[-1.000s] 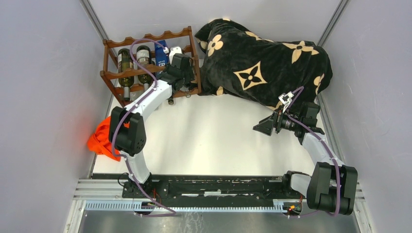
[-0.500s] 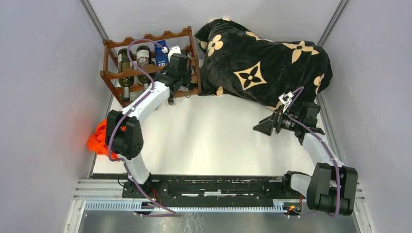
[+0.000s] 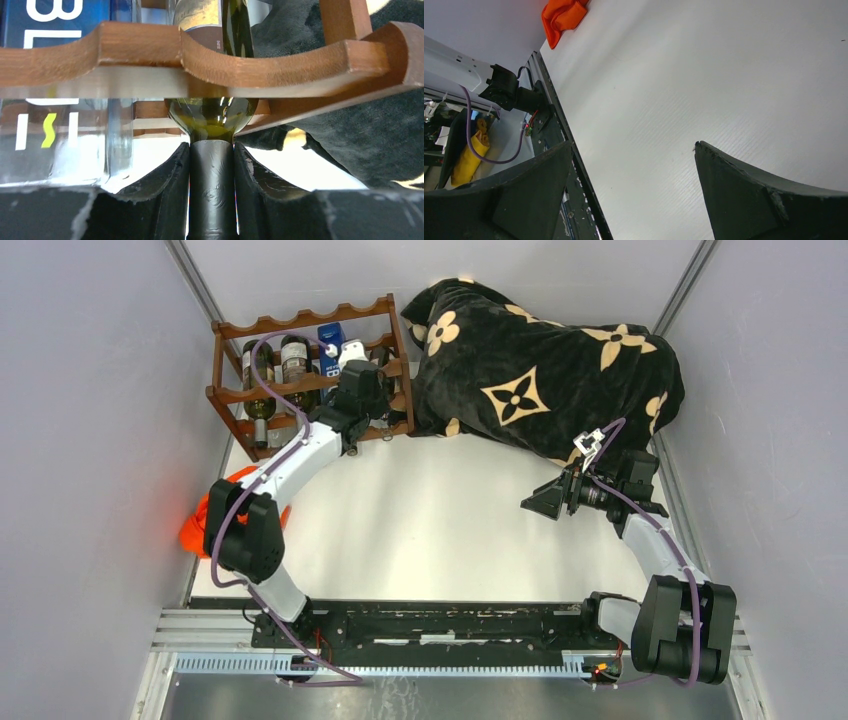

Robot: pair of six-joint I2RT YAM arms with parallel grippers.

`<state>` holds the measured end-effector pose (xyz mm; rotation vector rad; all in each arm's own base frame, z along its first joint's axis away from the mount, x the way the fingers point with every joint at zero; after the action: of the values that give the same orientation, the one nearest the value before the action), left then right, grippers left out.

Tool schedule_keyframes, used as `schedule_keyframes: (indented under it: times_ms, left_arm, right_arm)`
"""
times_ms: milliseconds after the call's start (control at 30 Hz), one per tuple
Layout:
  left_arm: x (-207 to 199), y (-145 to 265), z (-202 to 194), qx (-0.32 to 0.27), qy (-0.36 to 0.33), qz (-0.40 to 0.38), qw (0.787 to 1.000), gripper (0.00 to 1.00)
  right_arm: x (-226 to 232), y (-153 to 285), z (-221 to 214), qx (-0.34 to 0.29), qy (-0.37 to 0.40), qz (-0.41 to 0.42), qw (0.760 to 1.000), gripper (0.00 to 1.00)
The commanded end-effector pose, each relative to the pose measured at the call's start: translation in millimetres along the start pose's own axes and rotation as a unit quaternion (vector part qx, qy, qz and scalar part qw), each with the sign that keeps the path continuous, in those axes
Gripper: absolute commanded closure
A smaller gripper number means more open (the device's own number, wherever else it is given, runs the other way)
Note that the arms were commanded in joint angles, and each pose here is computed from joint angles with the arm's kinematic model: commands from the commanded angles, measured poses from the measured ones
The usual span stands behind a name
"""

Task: Put the wine bottle on the wine rack
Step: Place the wine bottle in the wine rack.

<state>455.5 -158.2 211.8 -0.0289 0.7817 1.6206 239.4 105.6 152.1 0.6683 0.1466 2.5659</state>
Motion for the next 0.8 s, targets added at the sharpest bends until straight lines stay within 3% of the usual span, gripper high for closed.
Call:
schedule_keyframes:
  times_ms: [0,300,600,767]
  left_arm:
    - [-9,26,29,-0.045,0.013,-0.028,0.999,0.98]
    - [-12,44,39,-0.077,0.023,-0.056,0.995,0.98]
    - [-9,44,29,-0.074,0.009,-0.059,0.995,0.98]
    - [-9,54,24,-0.101,-0.009,-0.061,0.993,0.98]
  right_arm:
    - [2,3,23,-0.018,0.05,0.007,0.999,0.02]
    - [2,3,24,-0.018,0.051,0.006,0.999,0.02]
    - [2,3,25,-0.018,0.053,0.007,0.998,0.02]
    - [3,3,24,-0.018,0.052,0.008,0.998,0.02]
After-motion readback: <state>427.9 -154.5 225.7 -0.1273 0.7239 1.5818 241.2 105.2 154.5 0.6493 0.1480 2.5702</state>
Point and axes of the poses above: each gripper's point midway between its finger pads, its own y axis back along the fingers, its own x axis along the line the jaws close on, z = x × y, the point moved 2 cm from there along y, back along the fingers, and after that the axes turned 14 degrees about y, right-handed, at the moved point
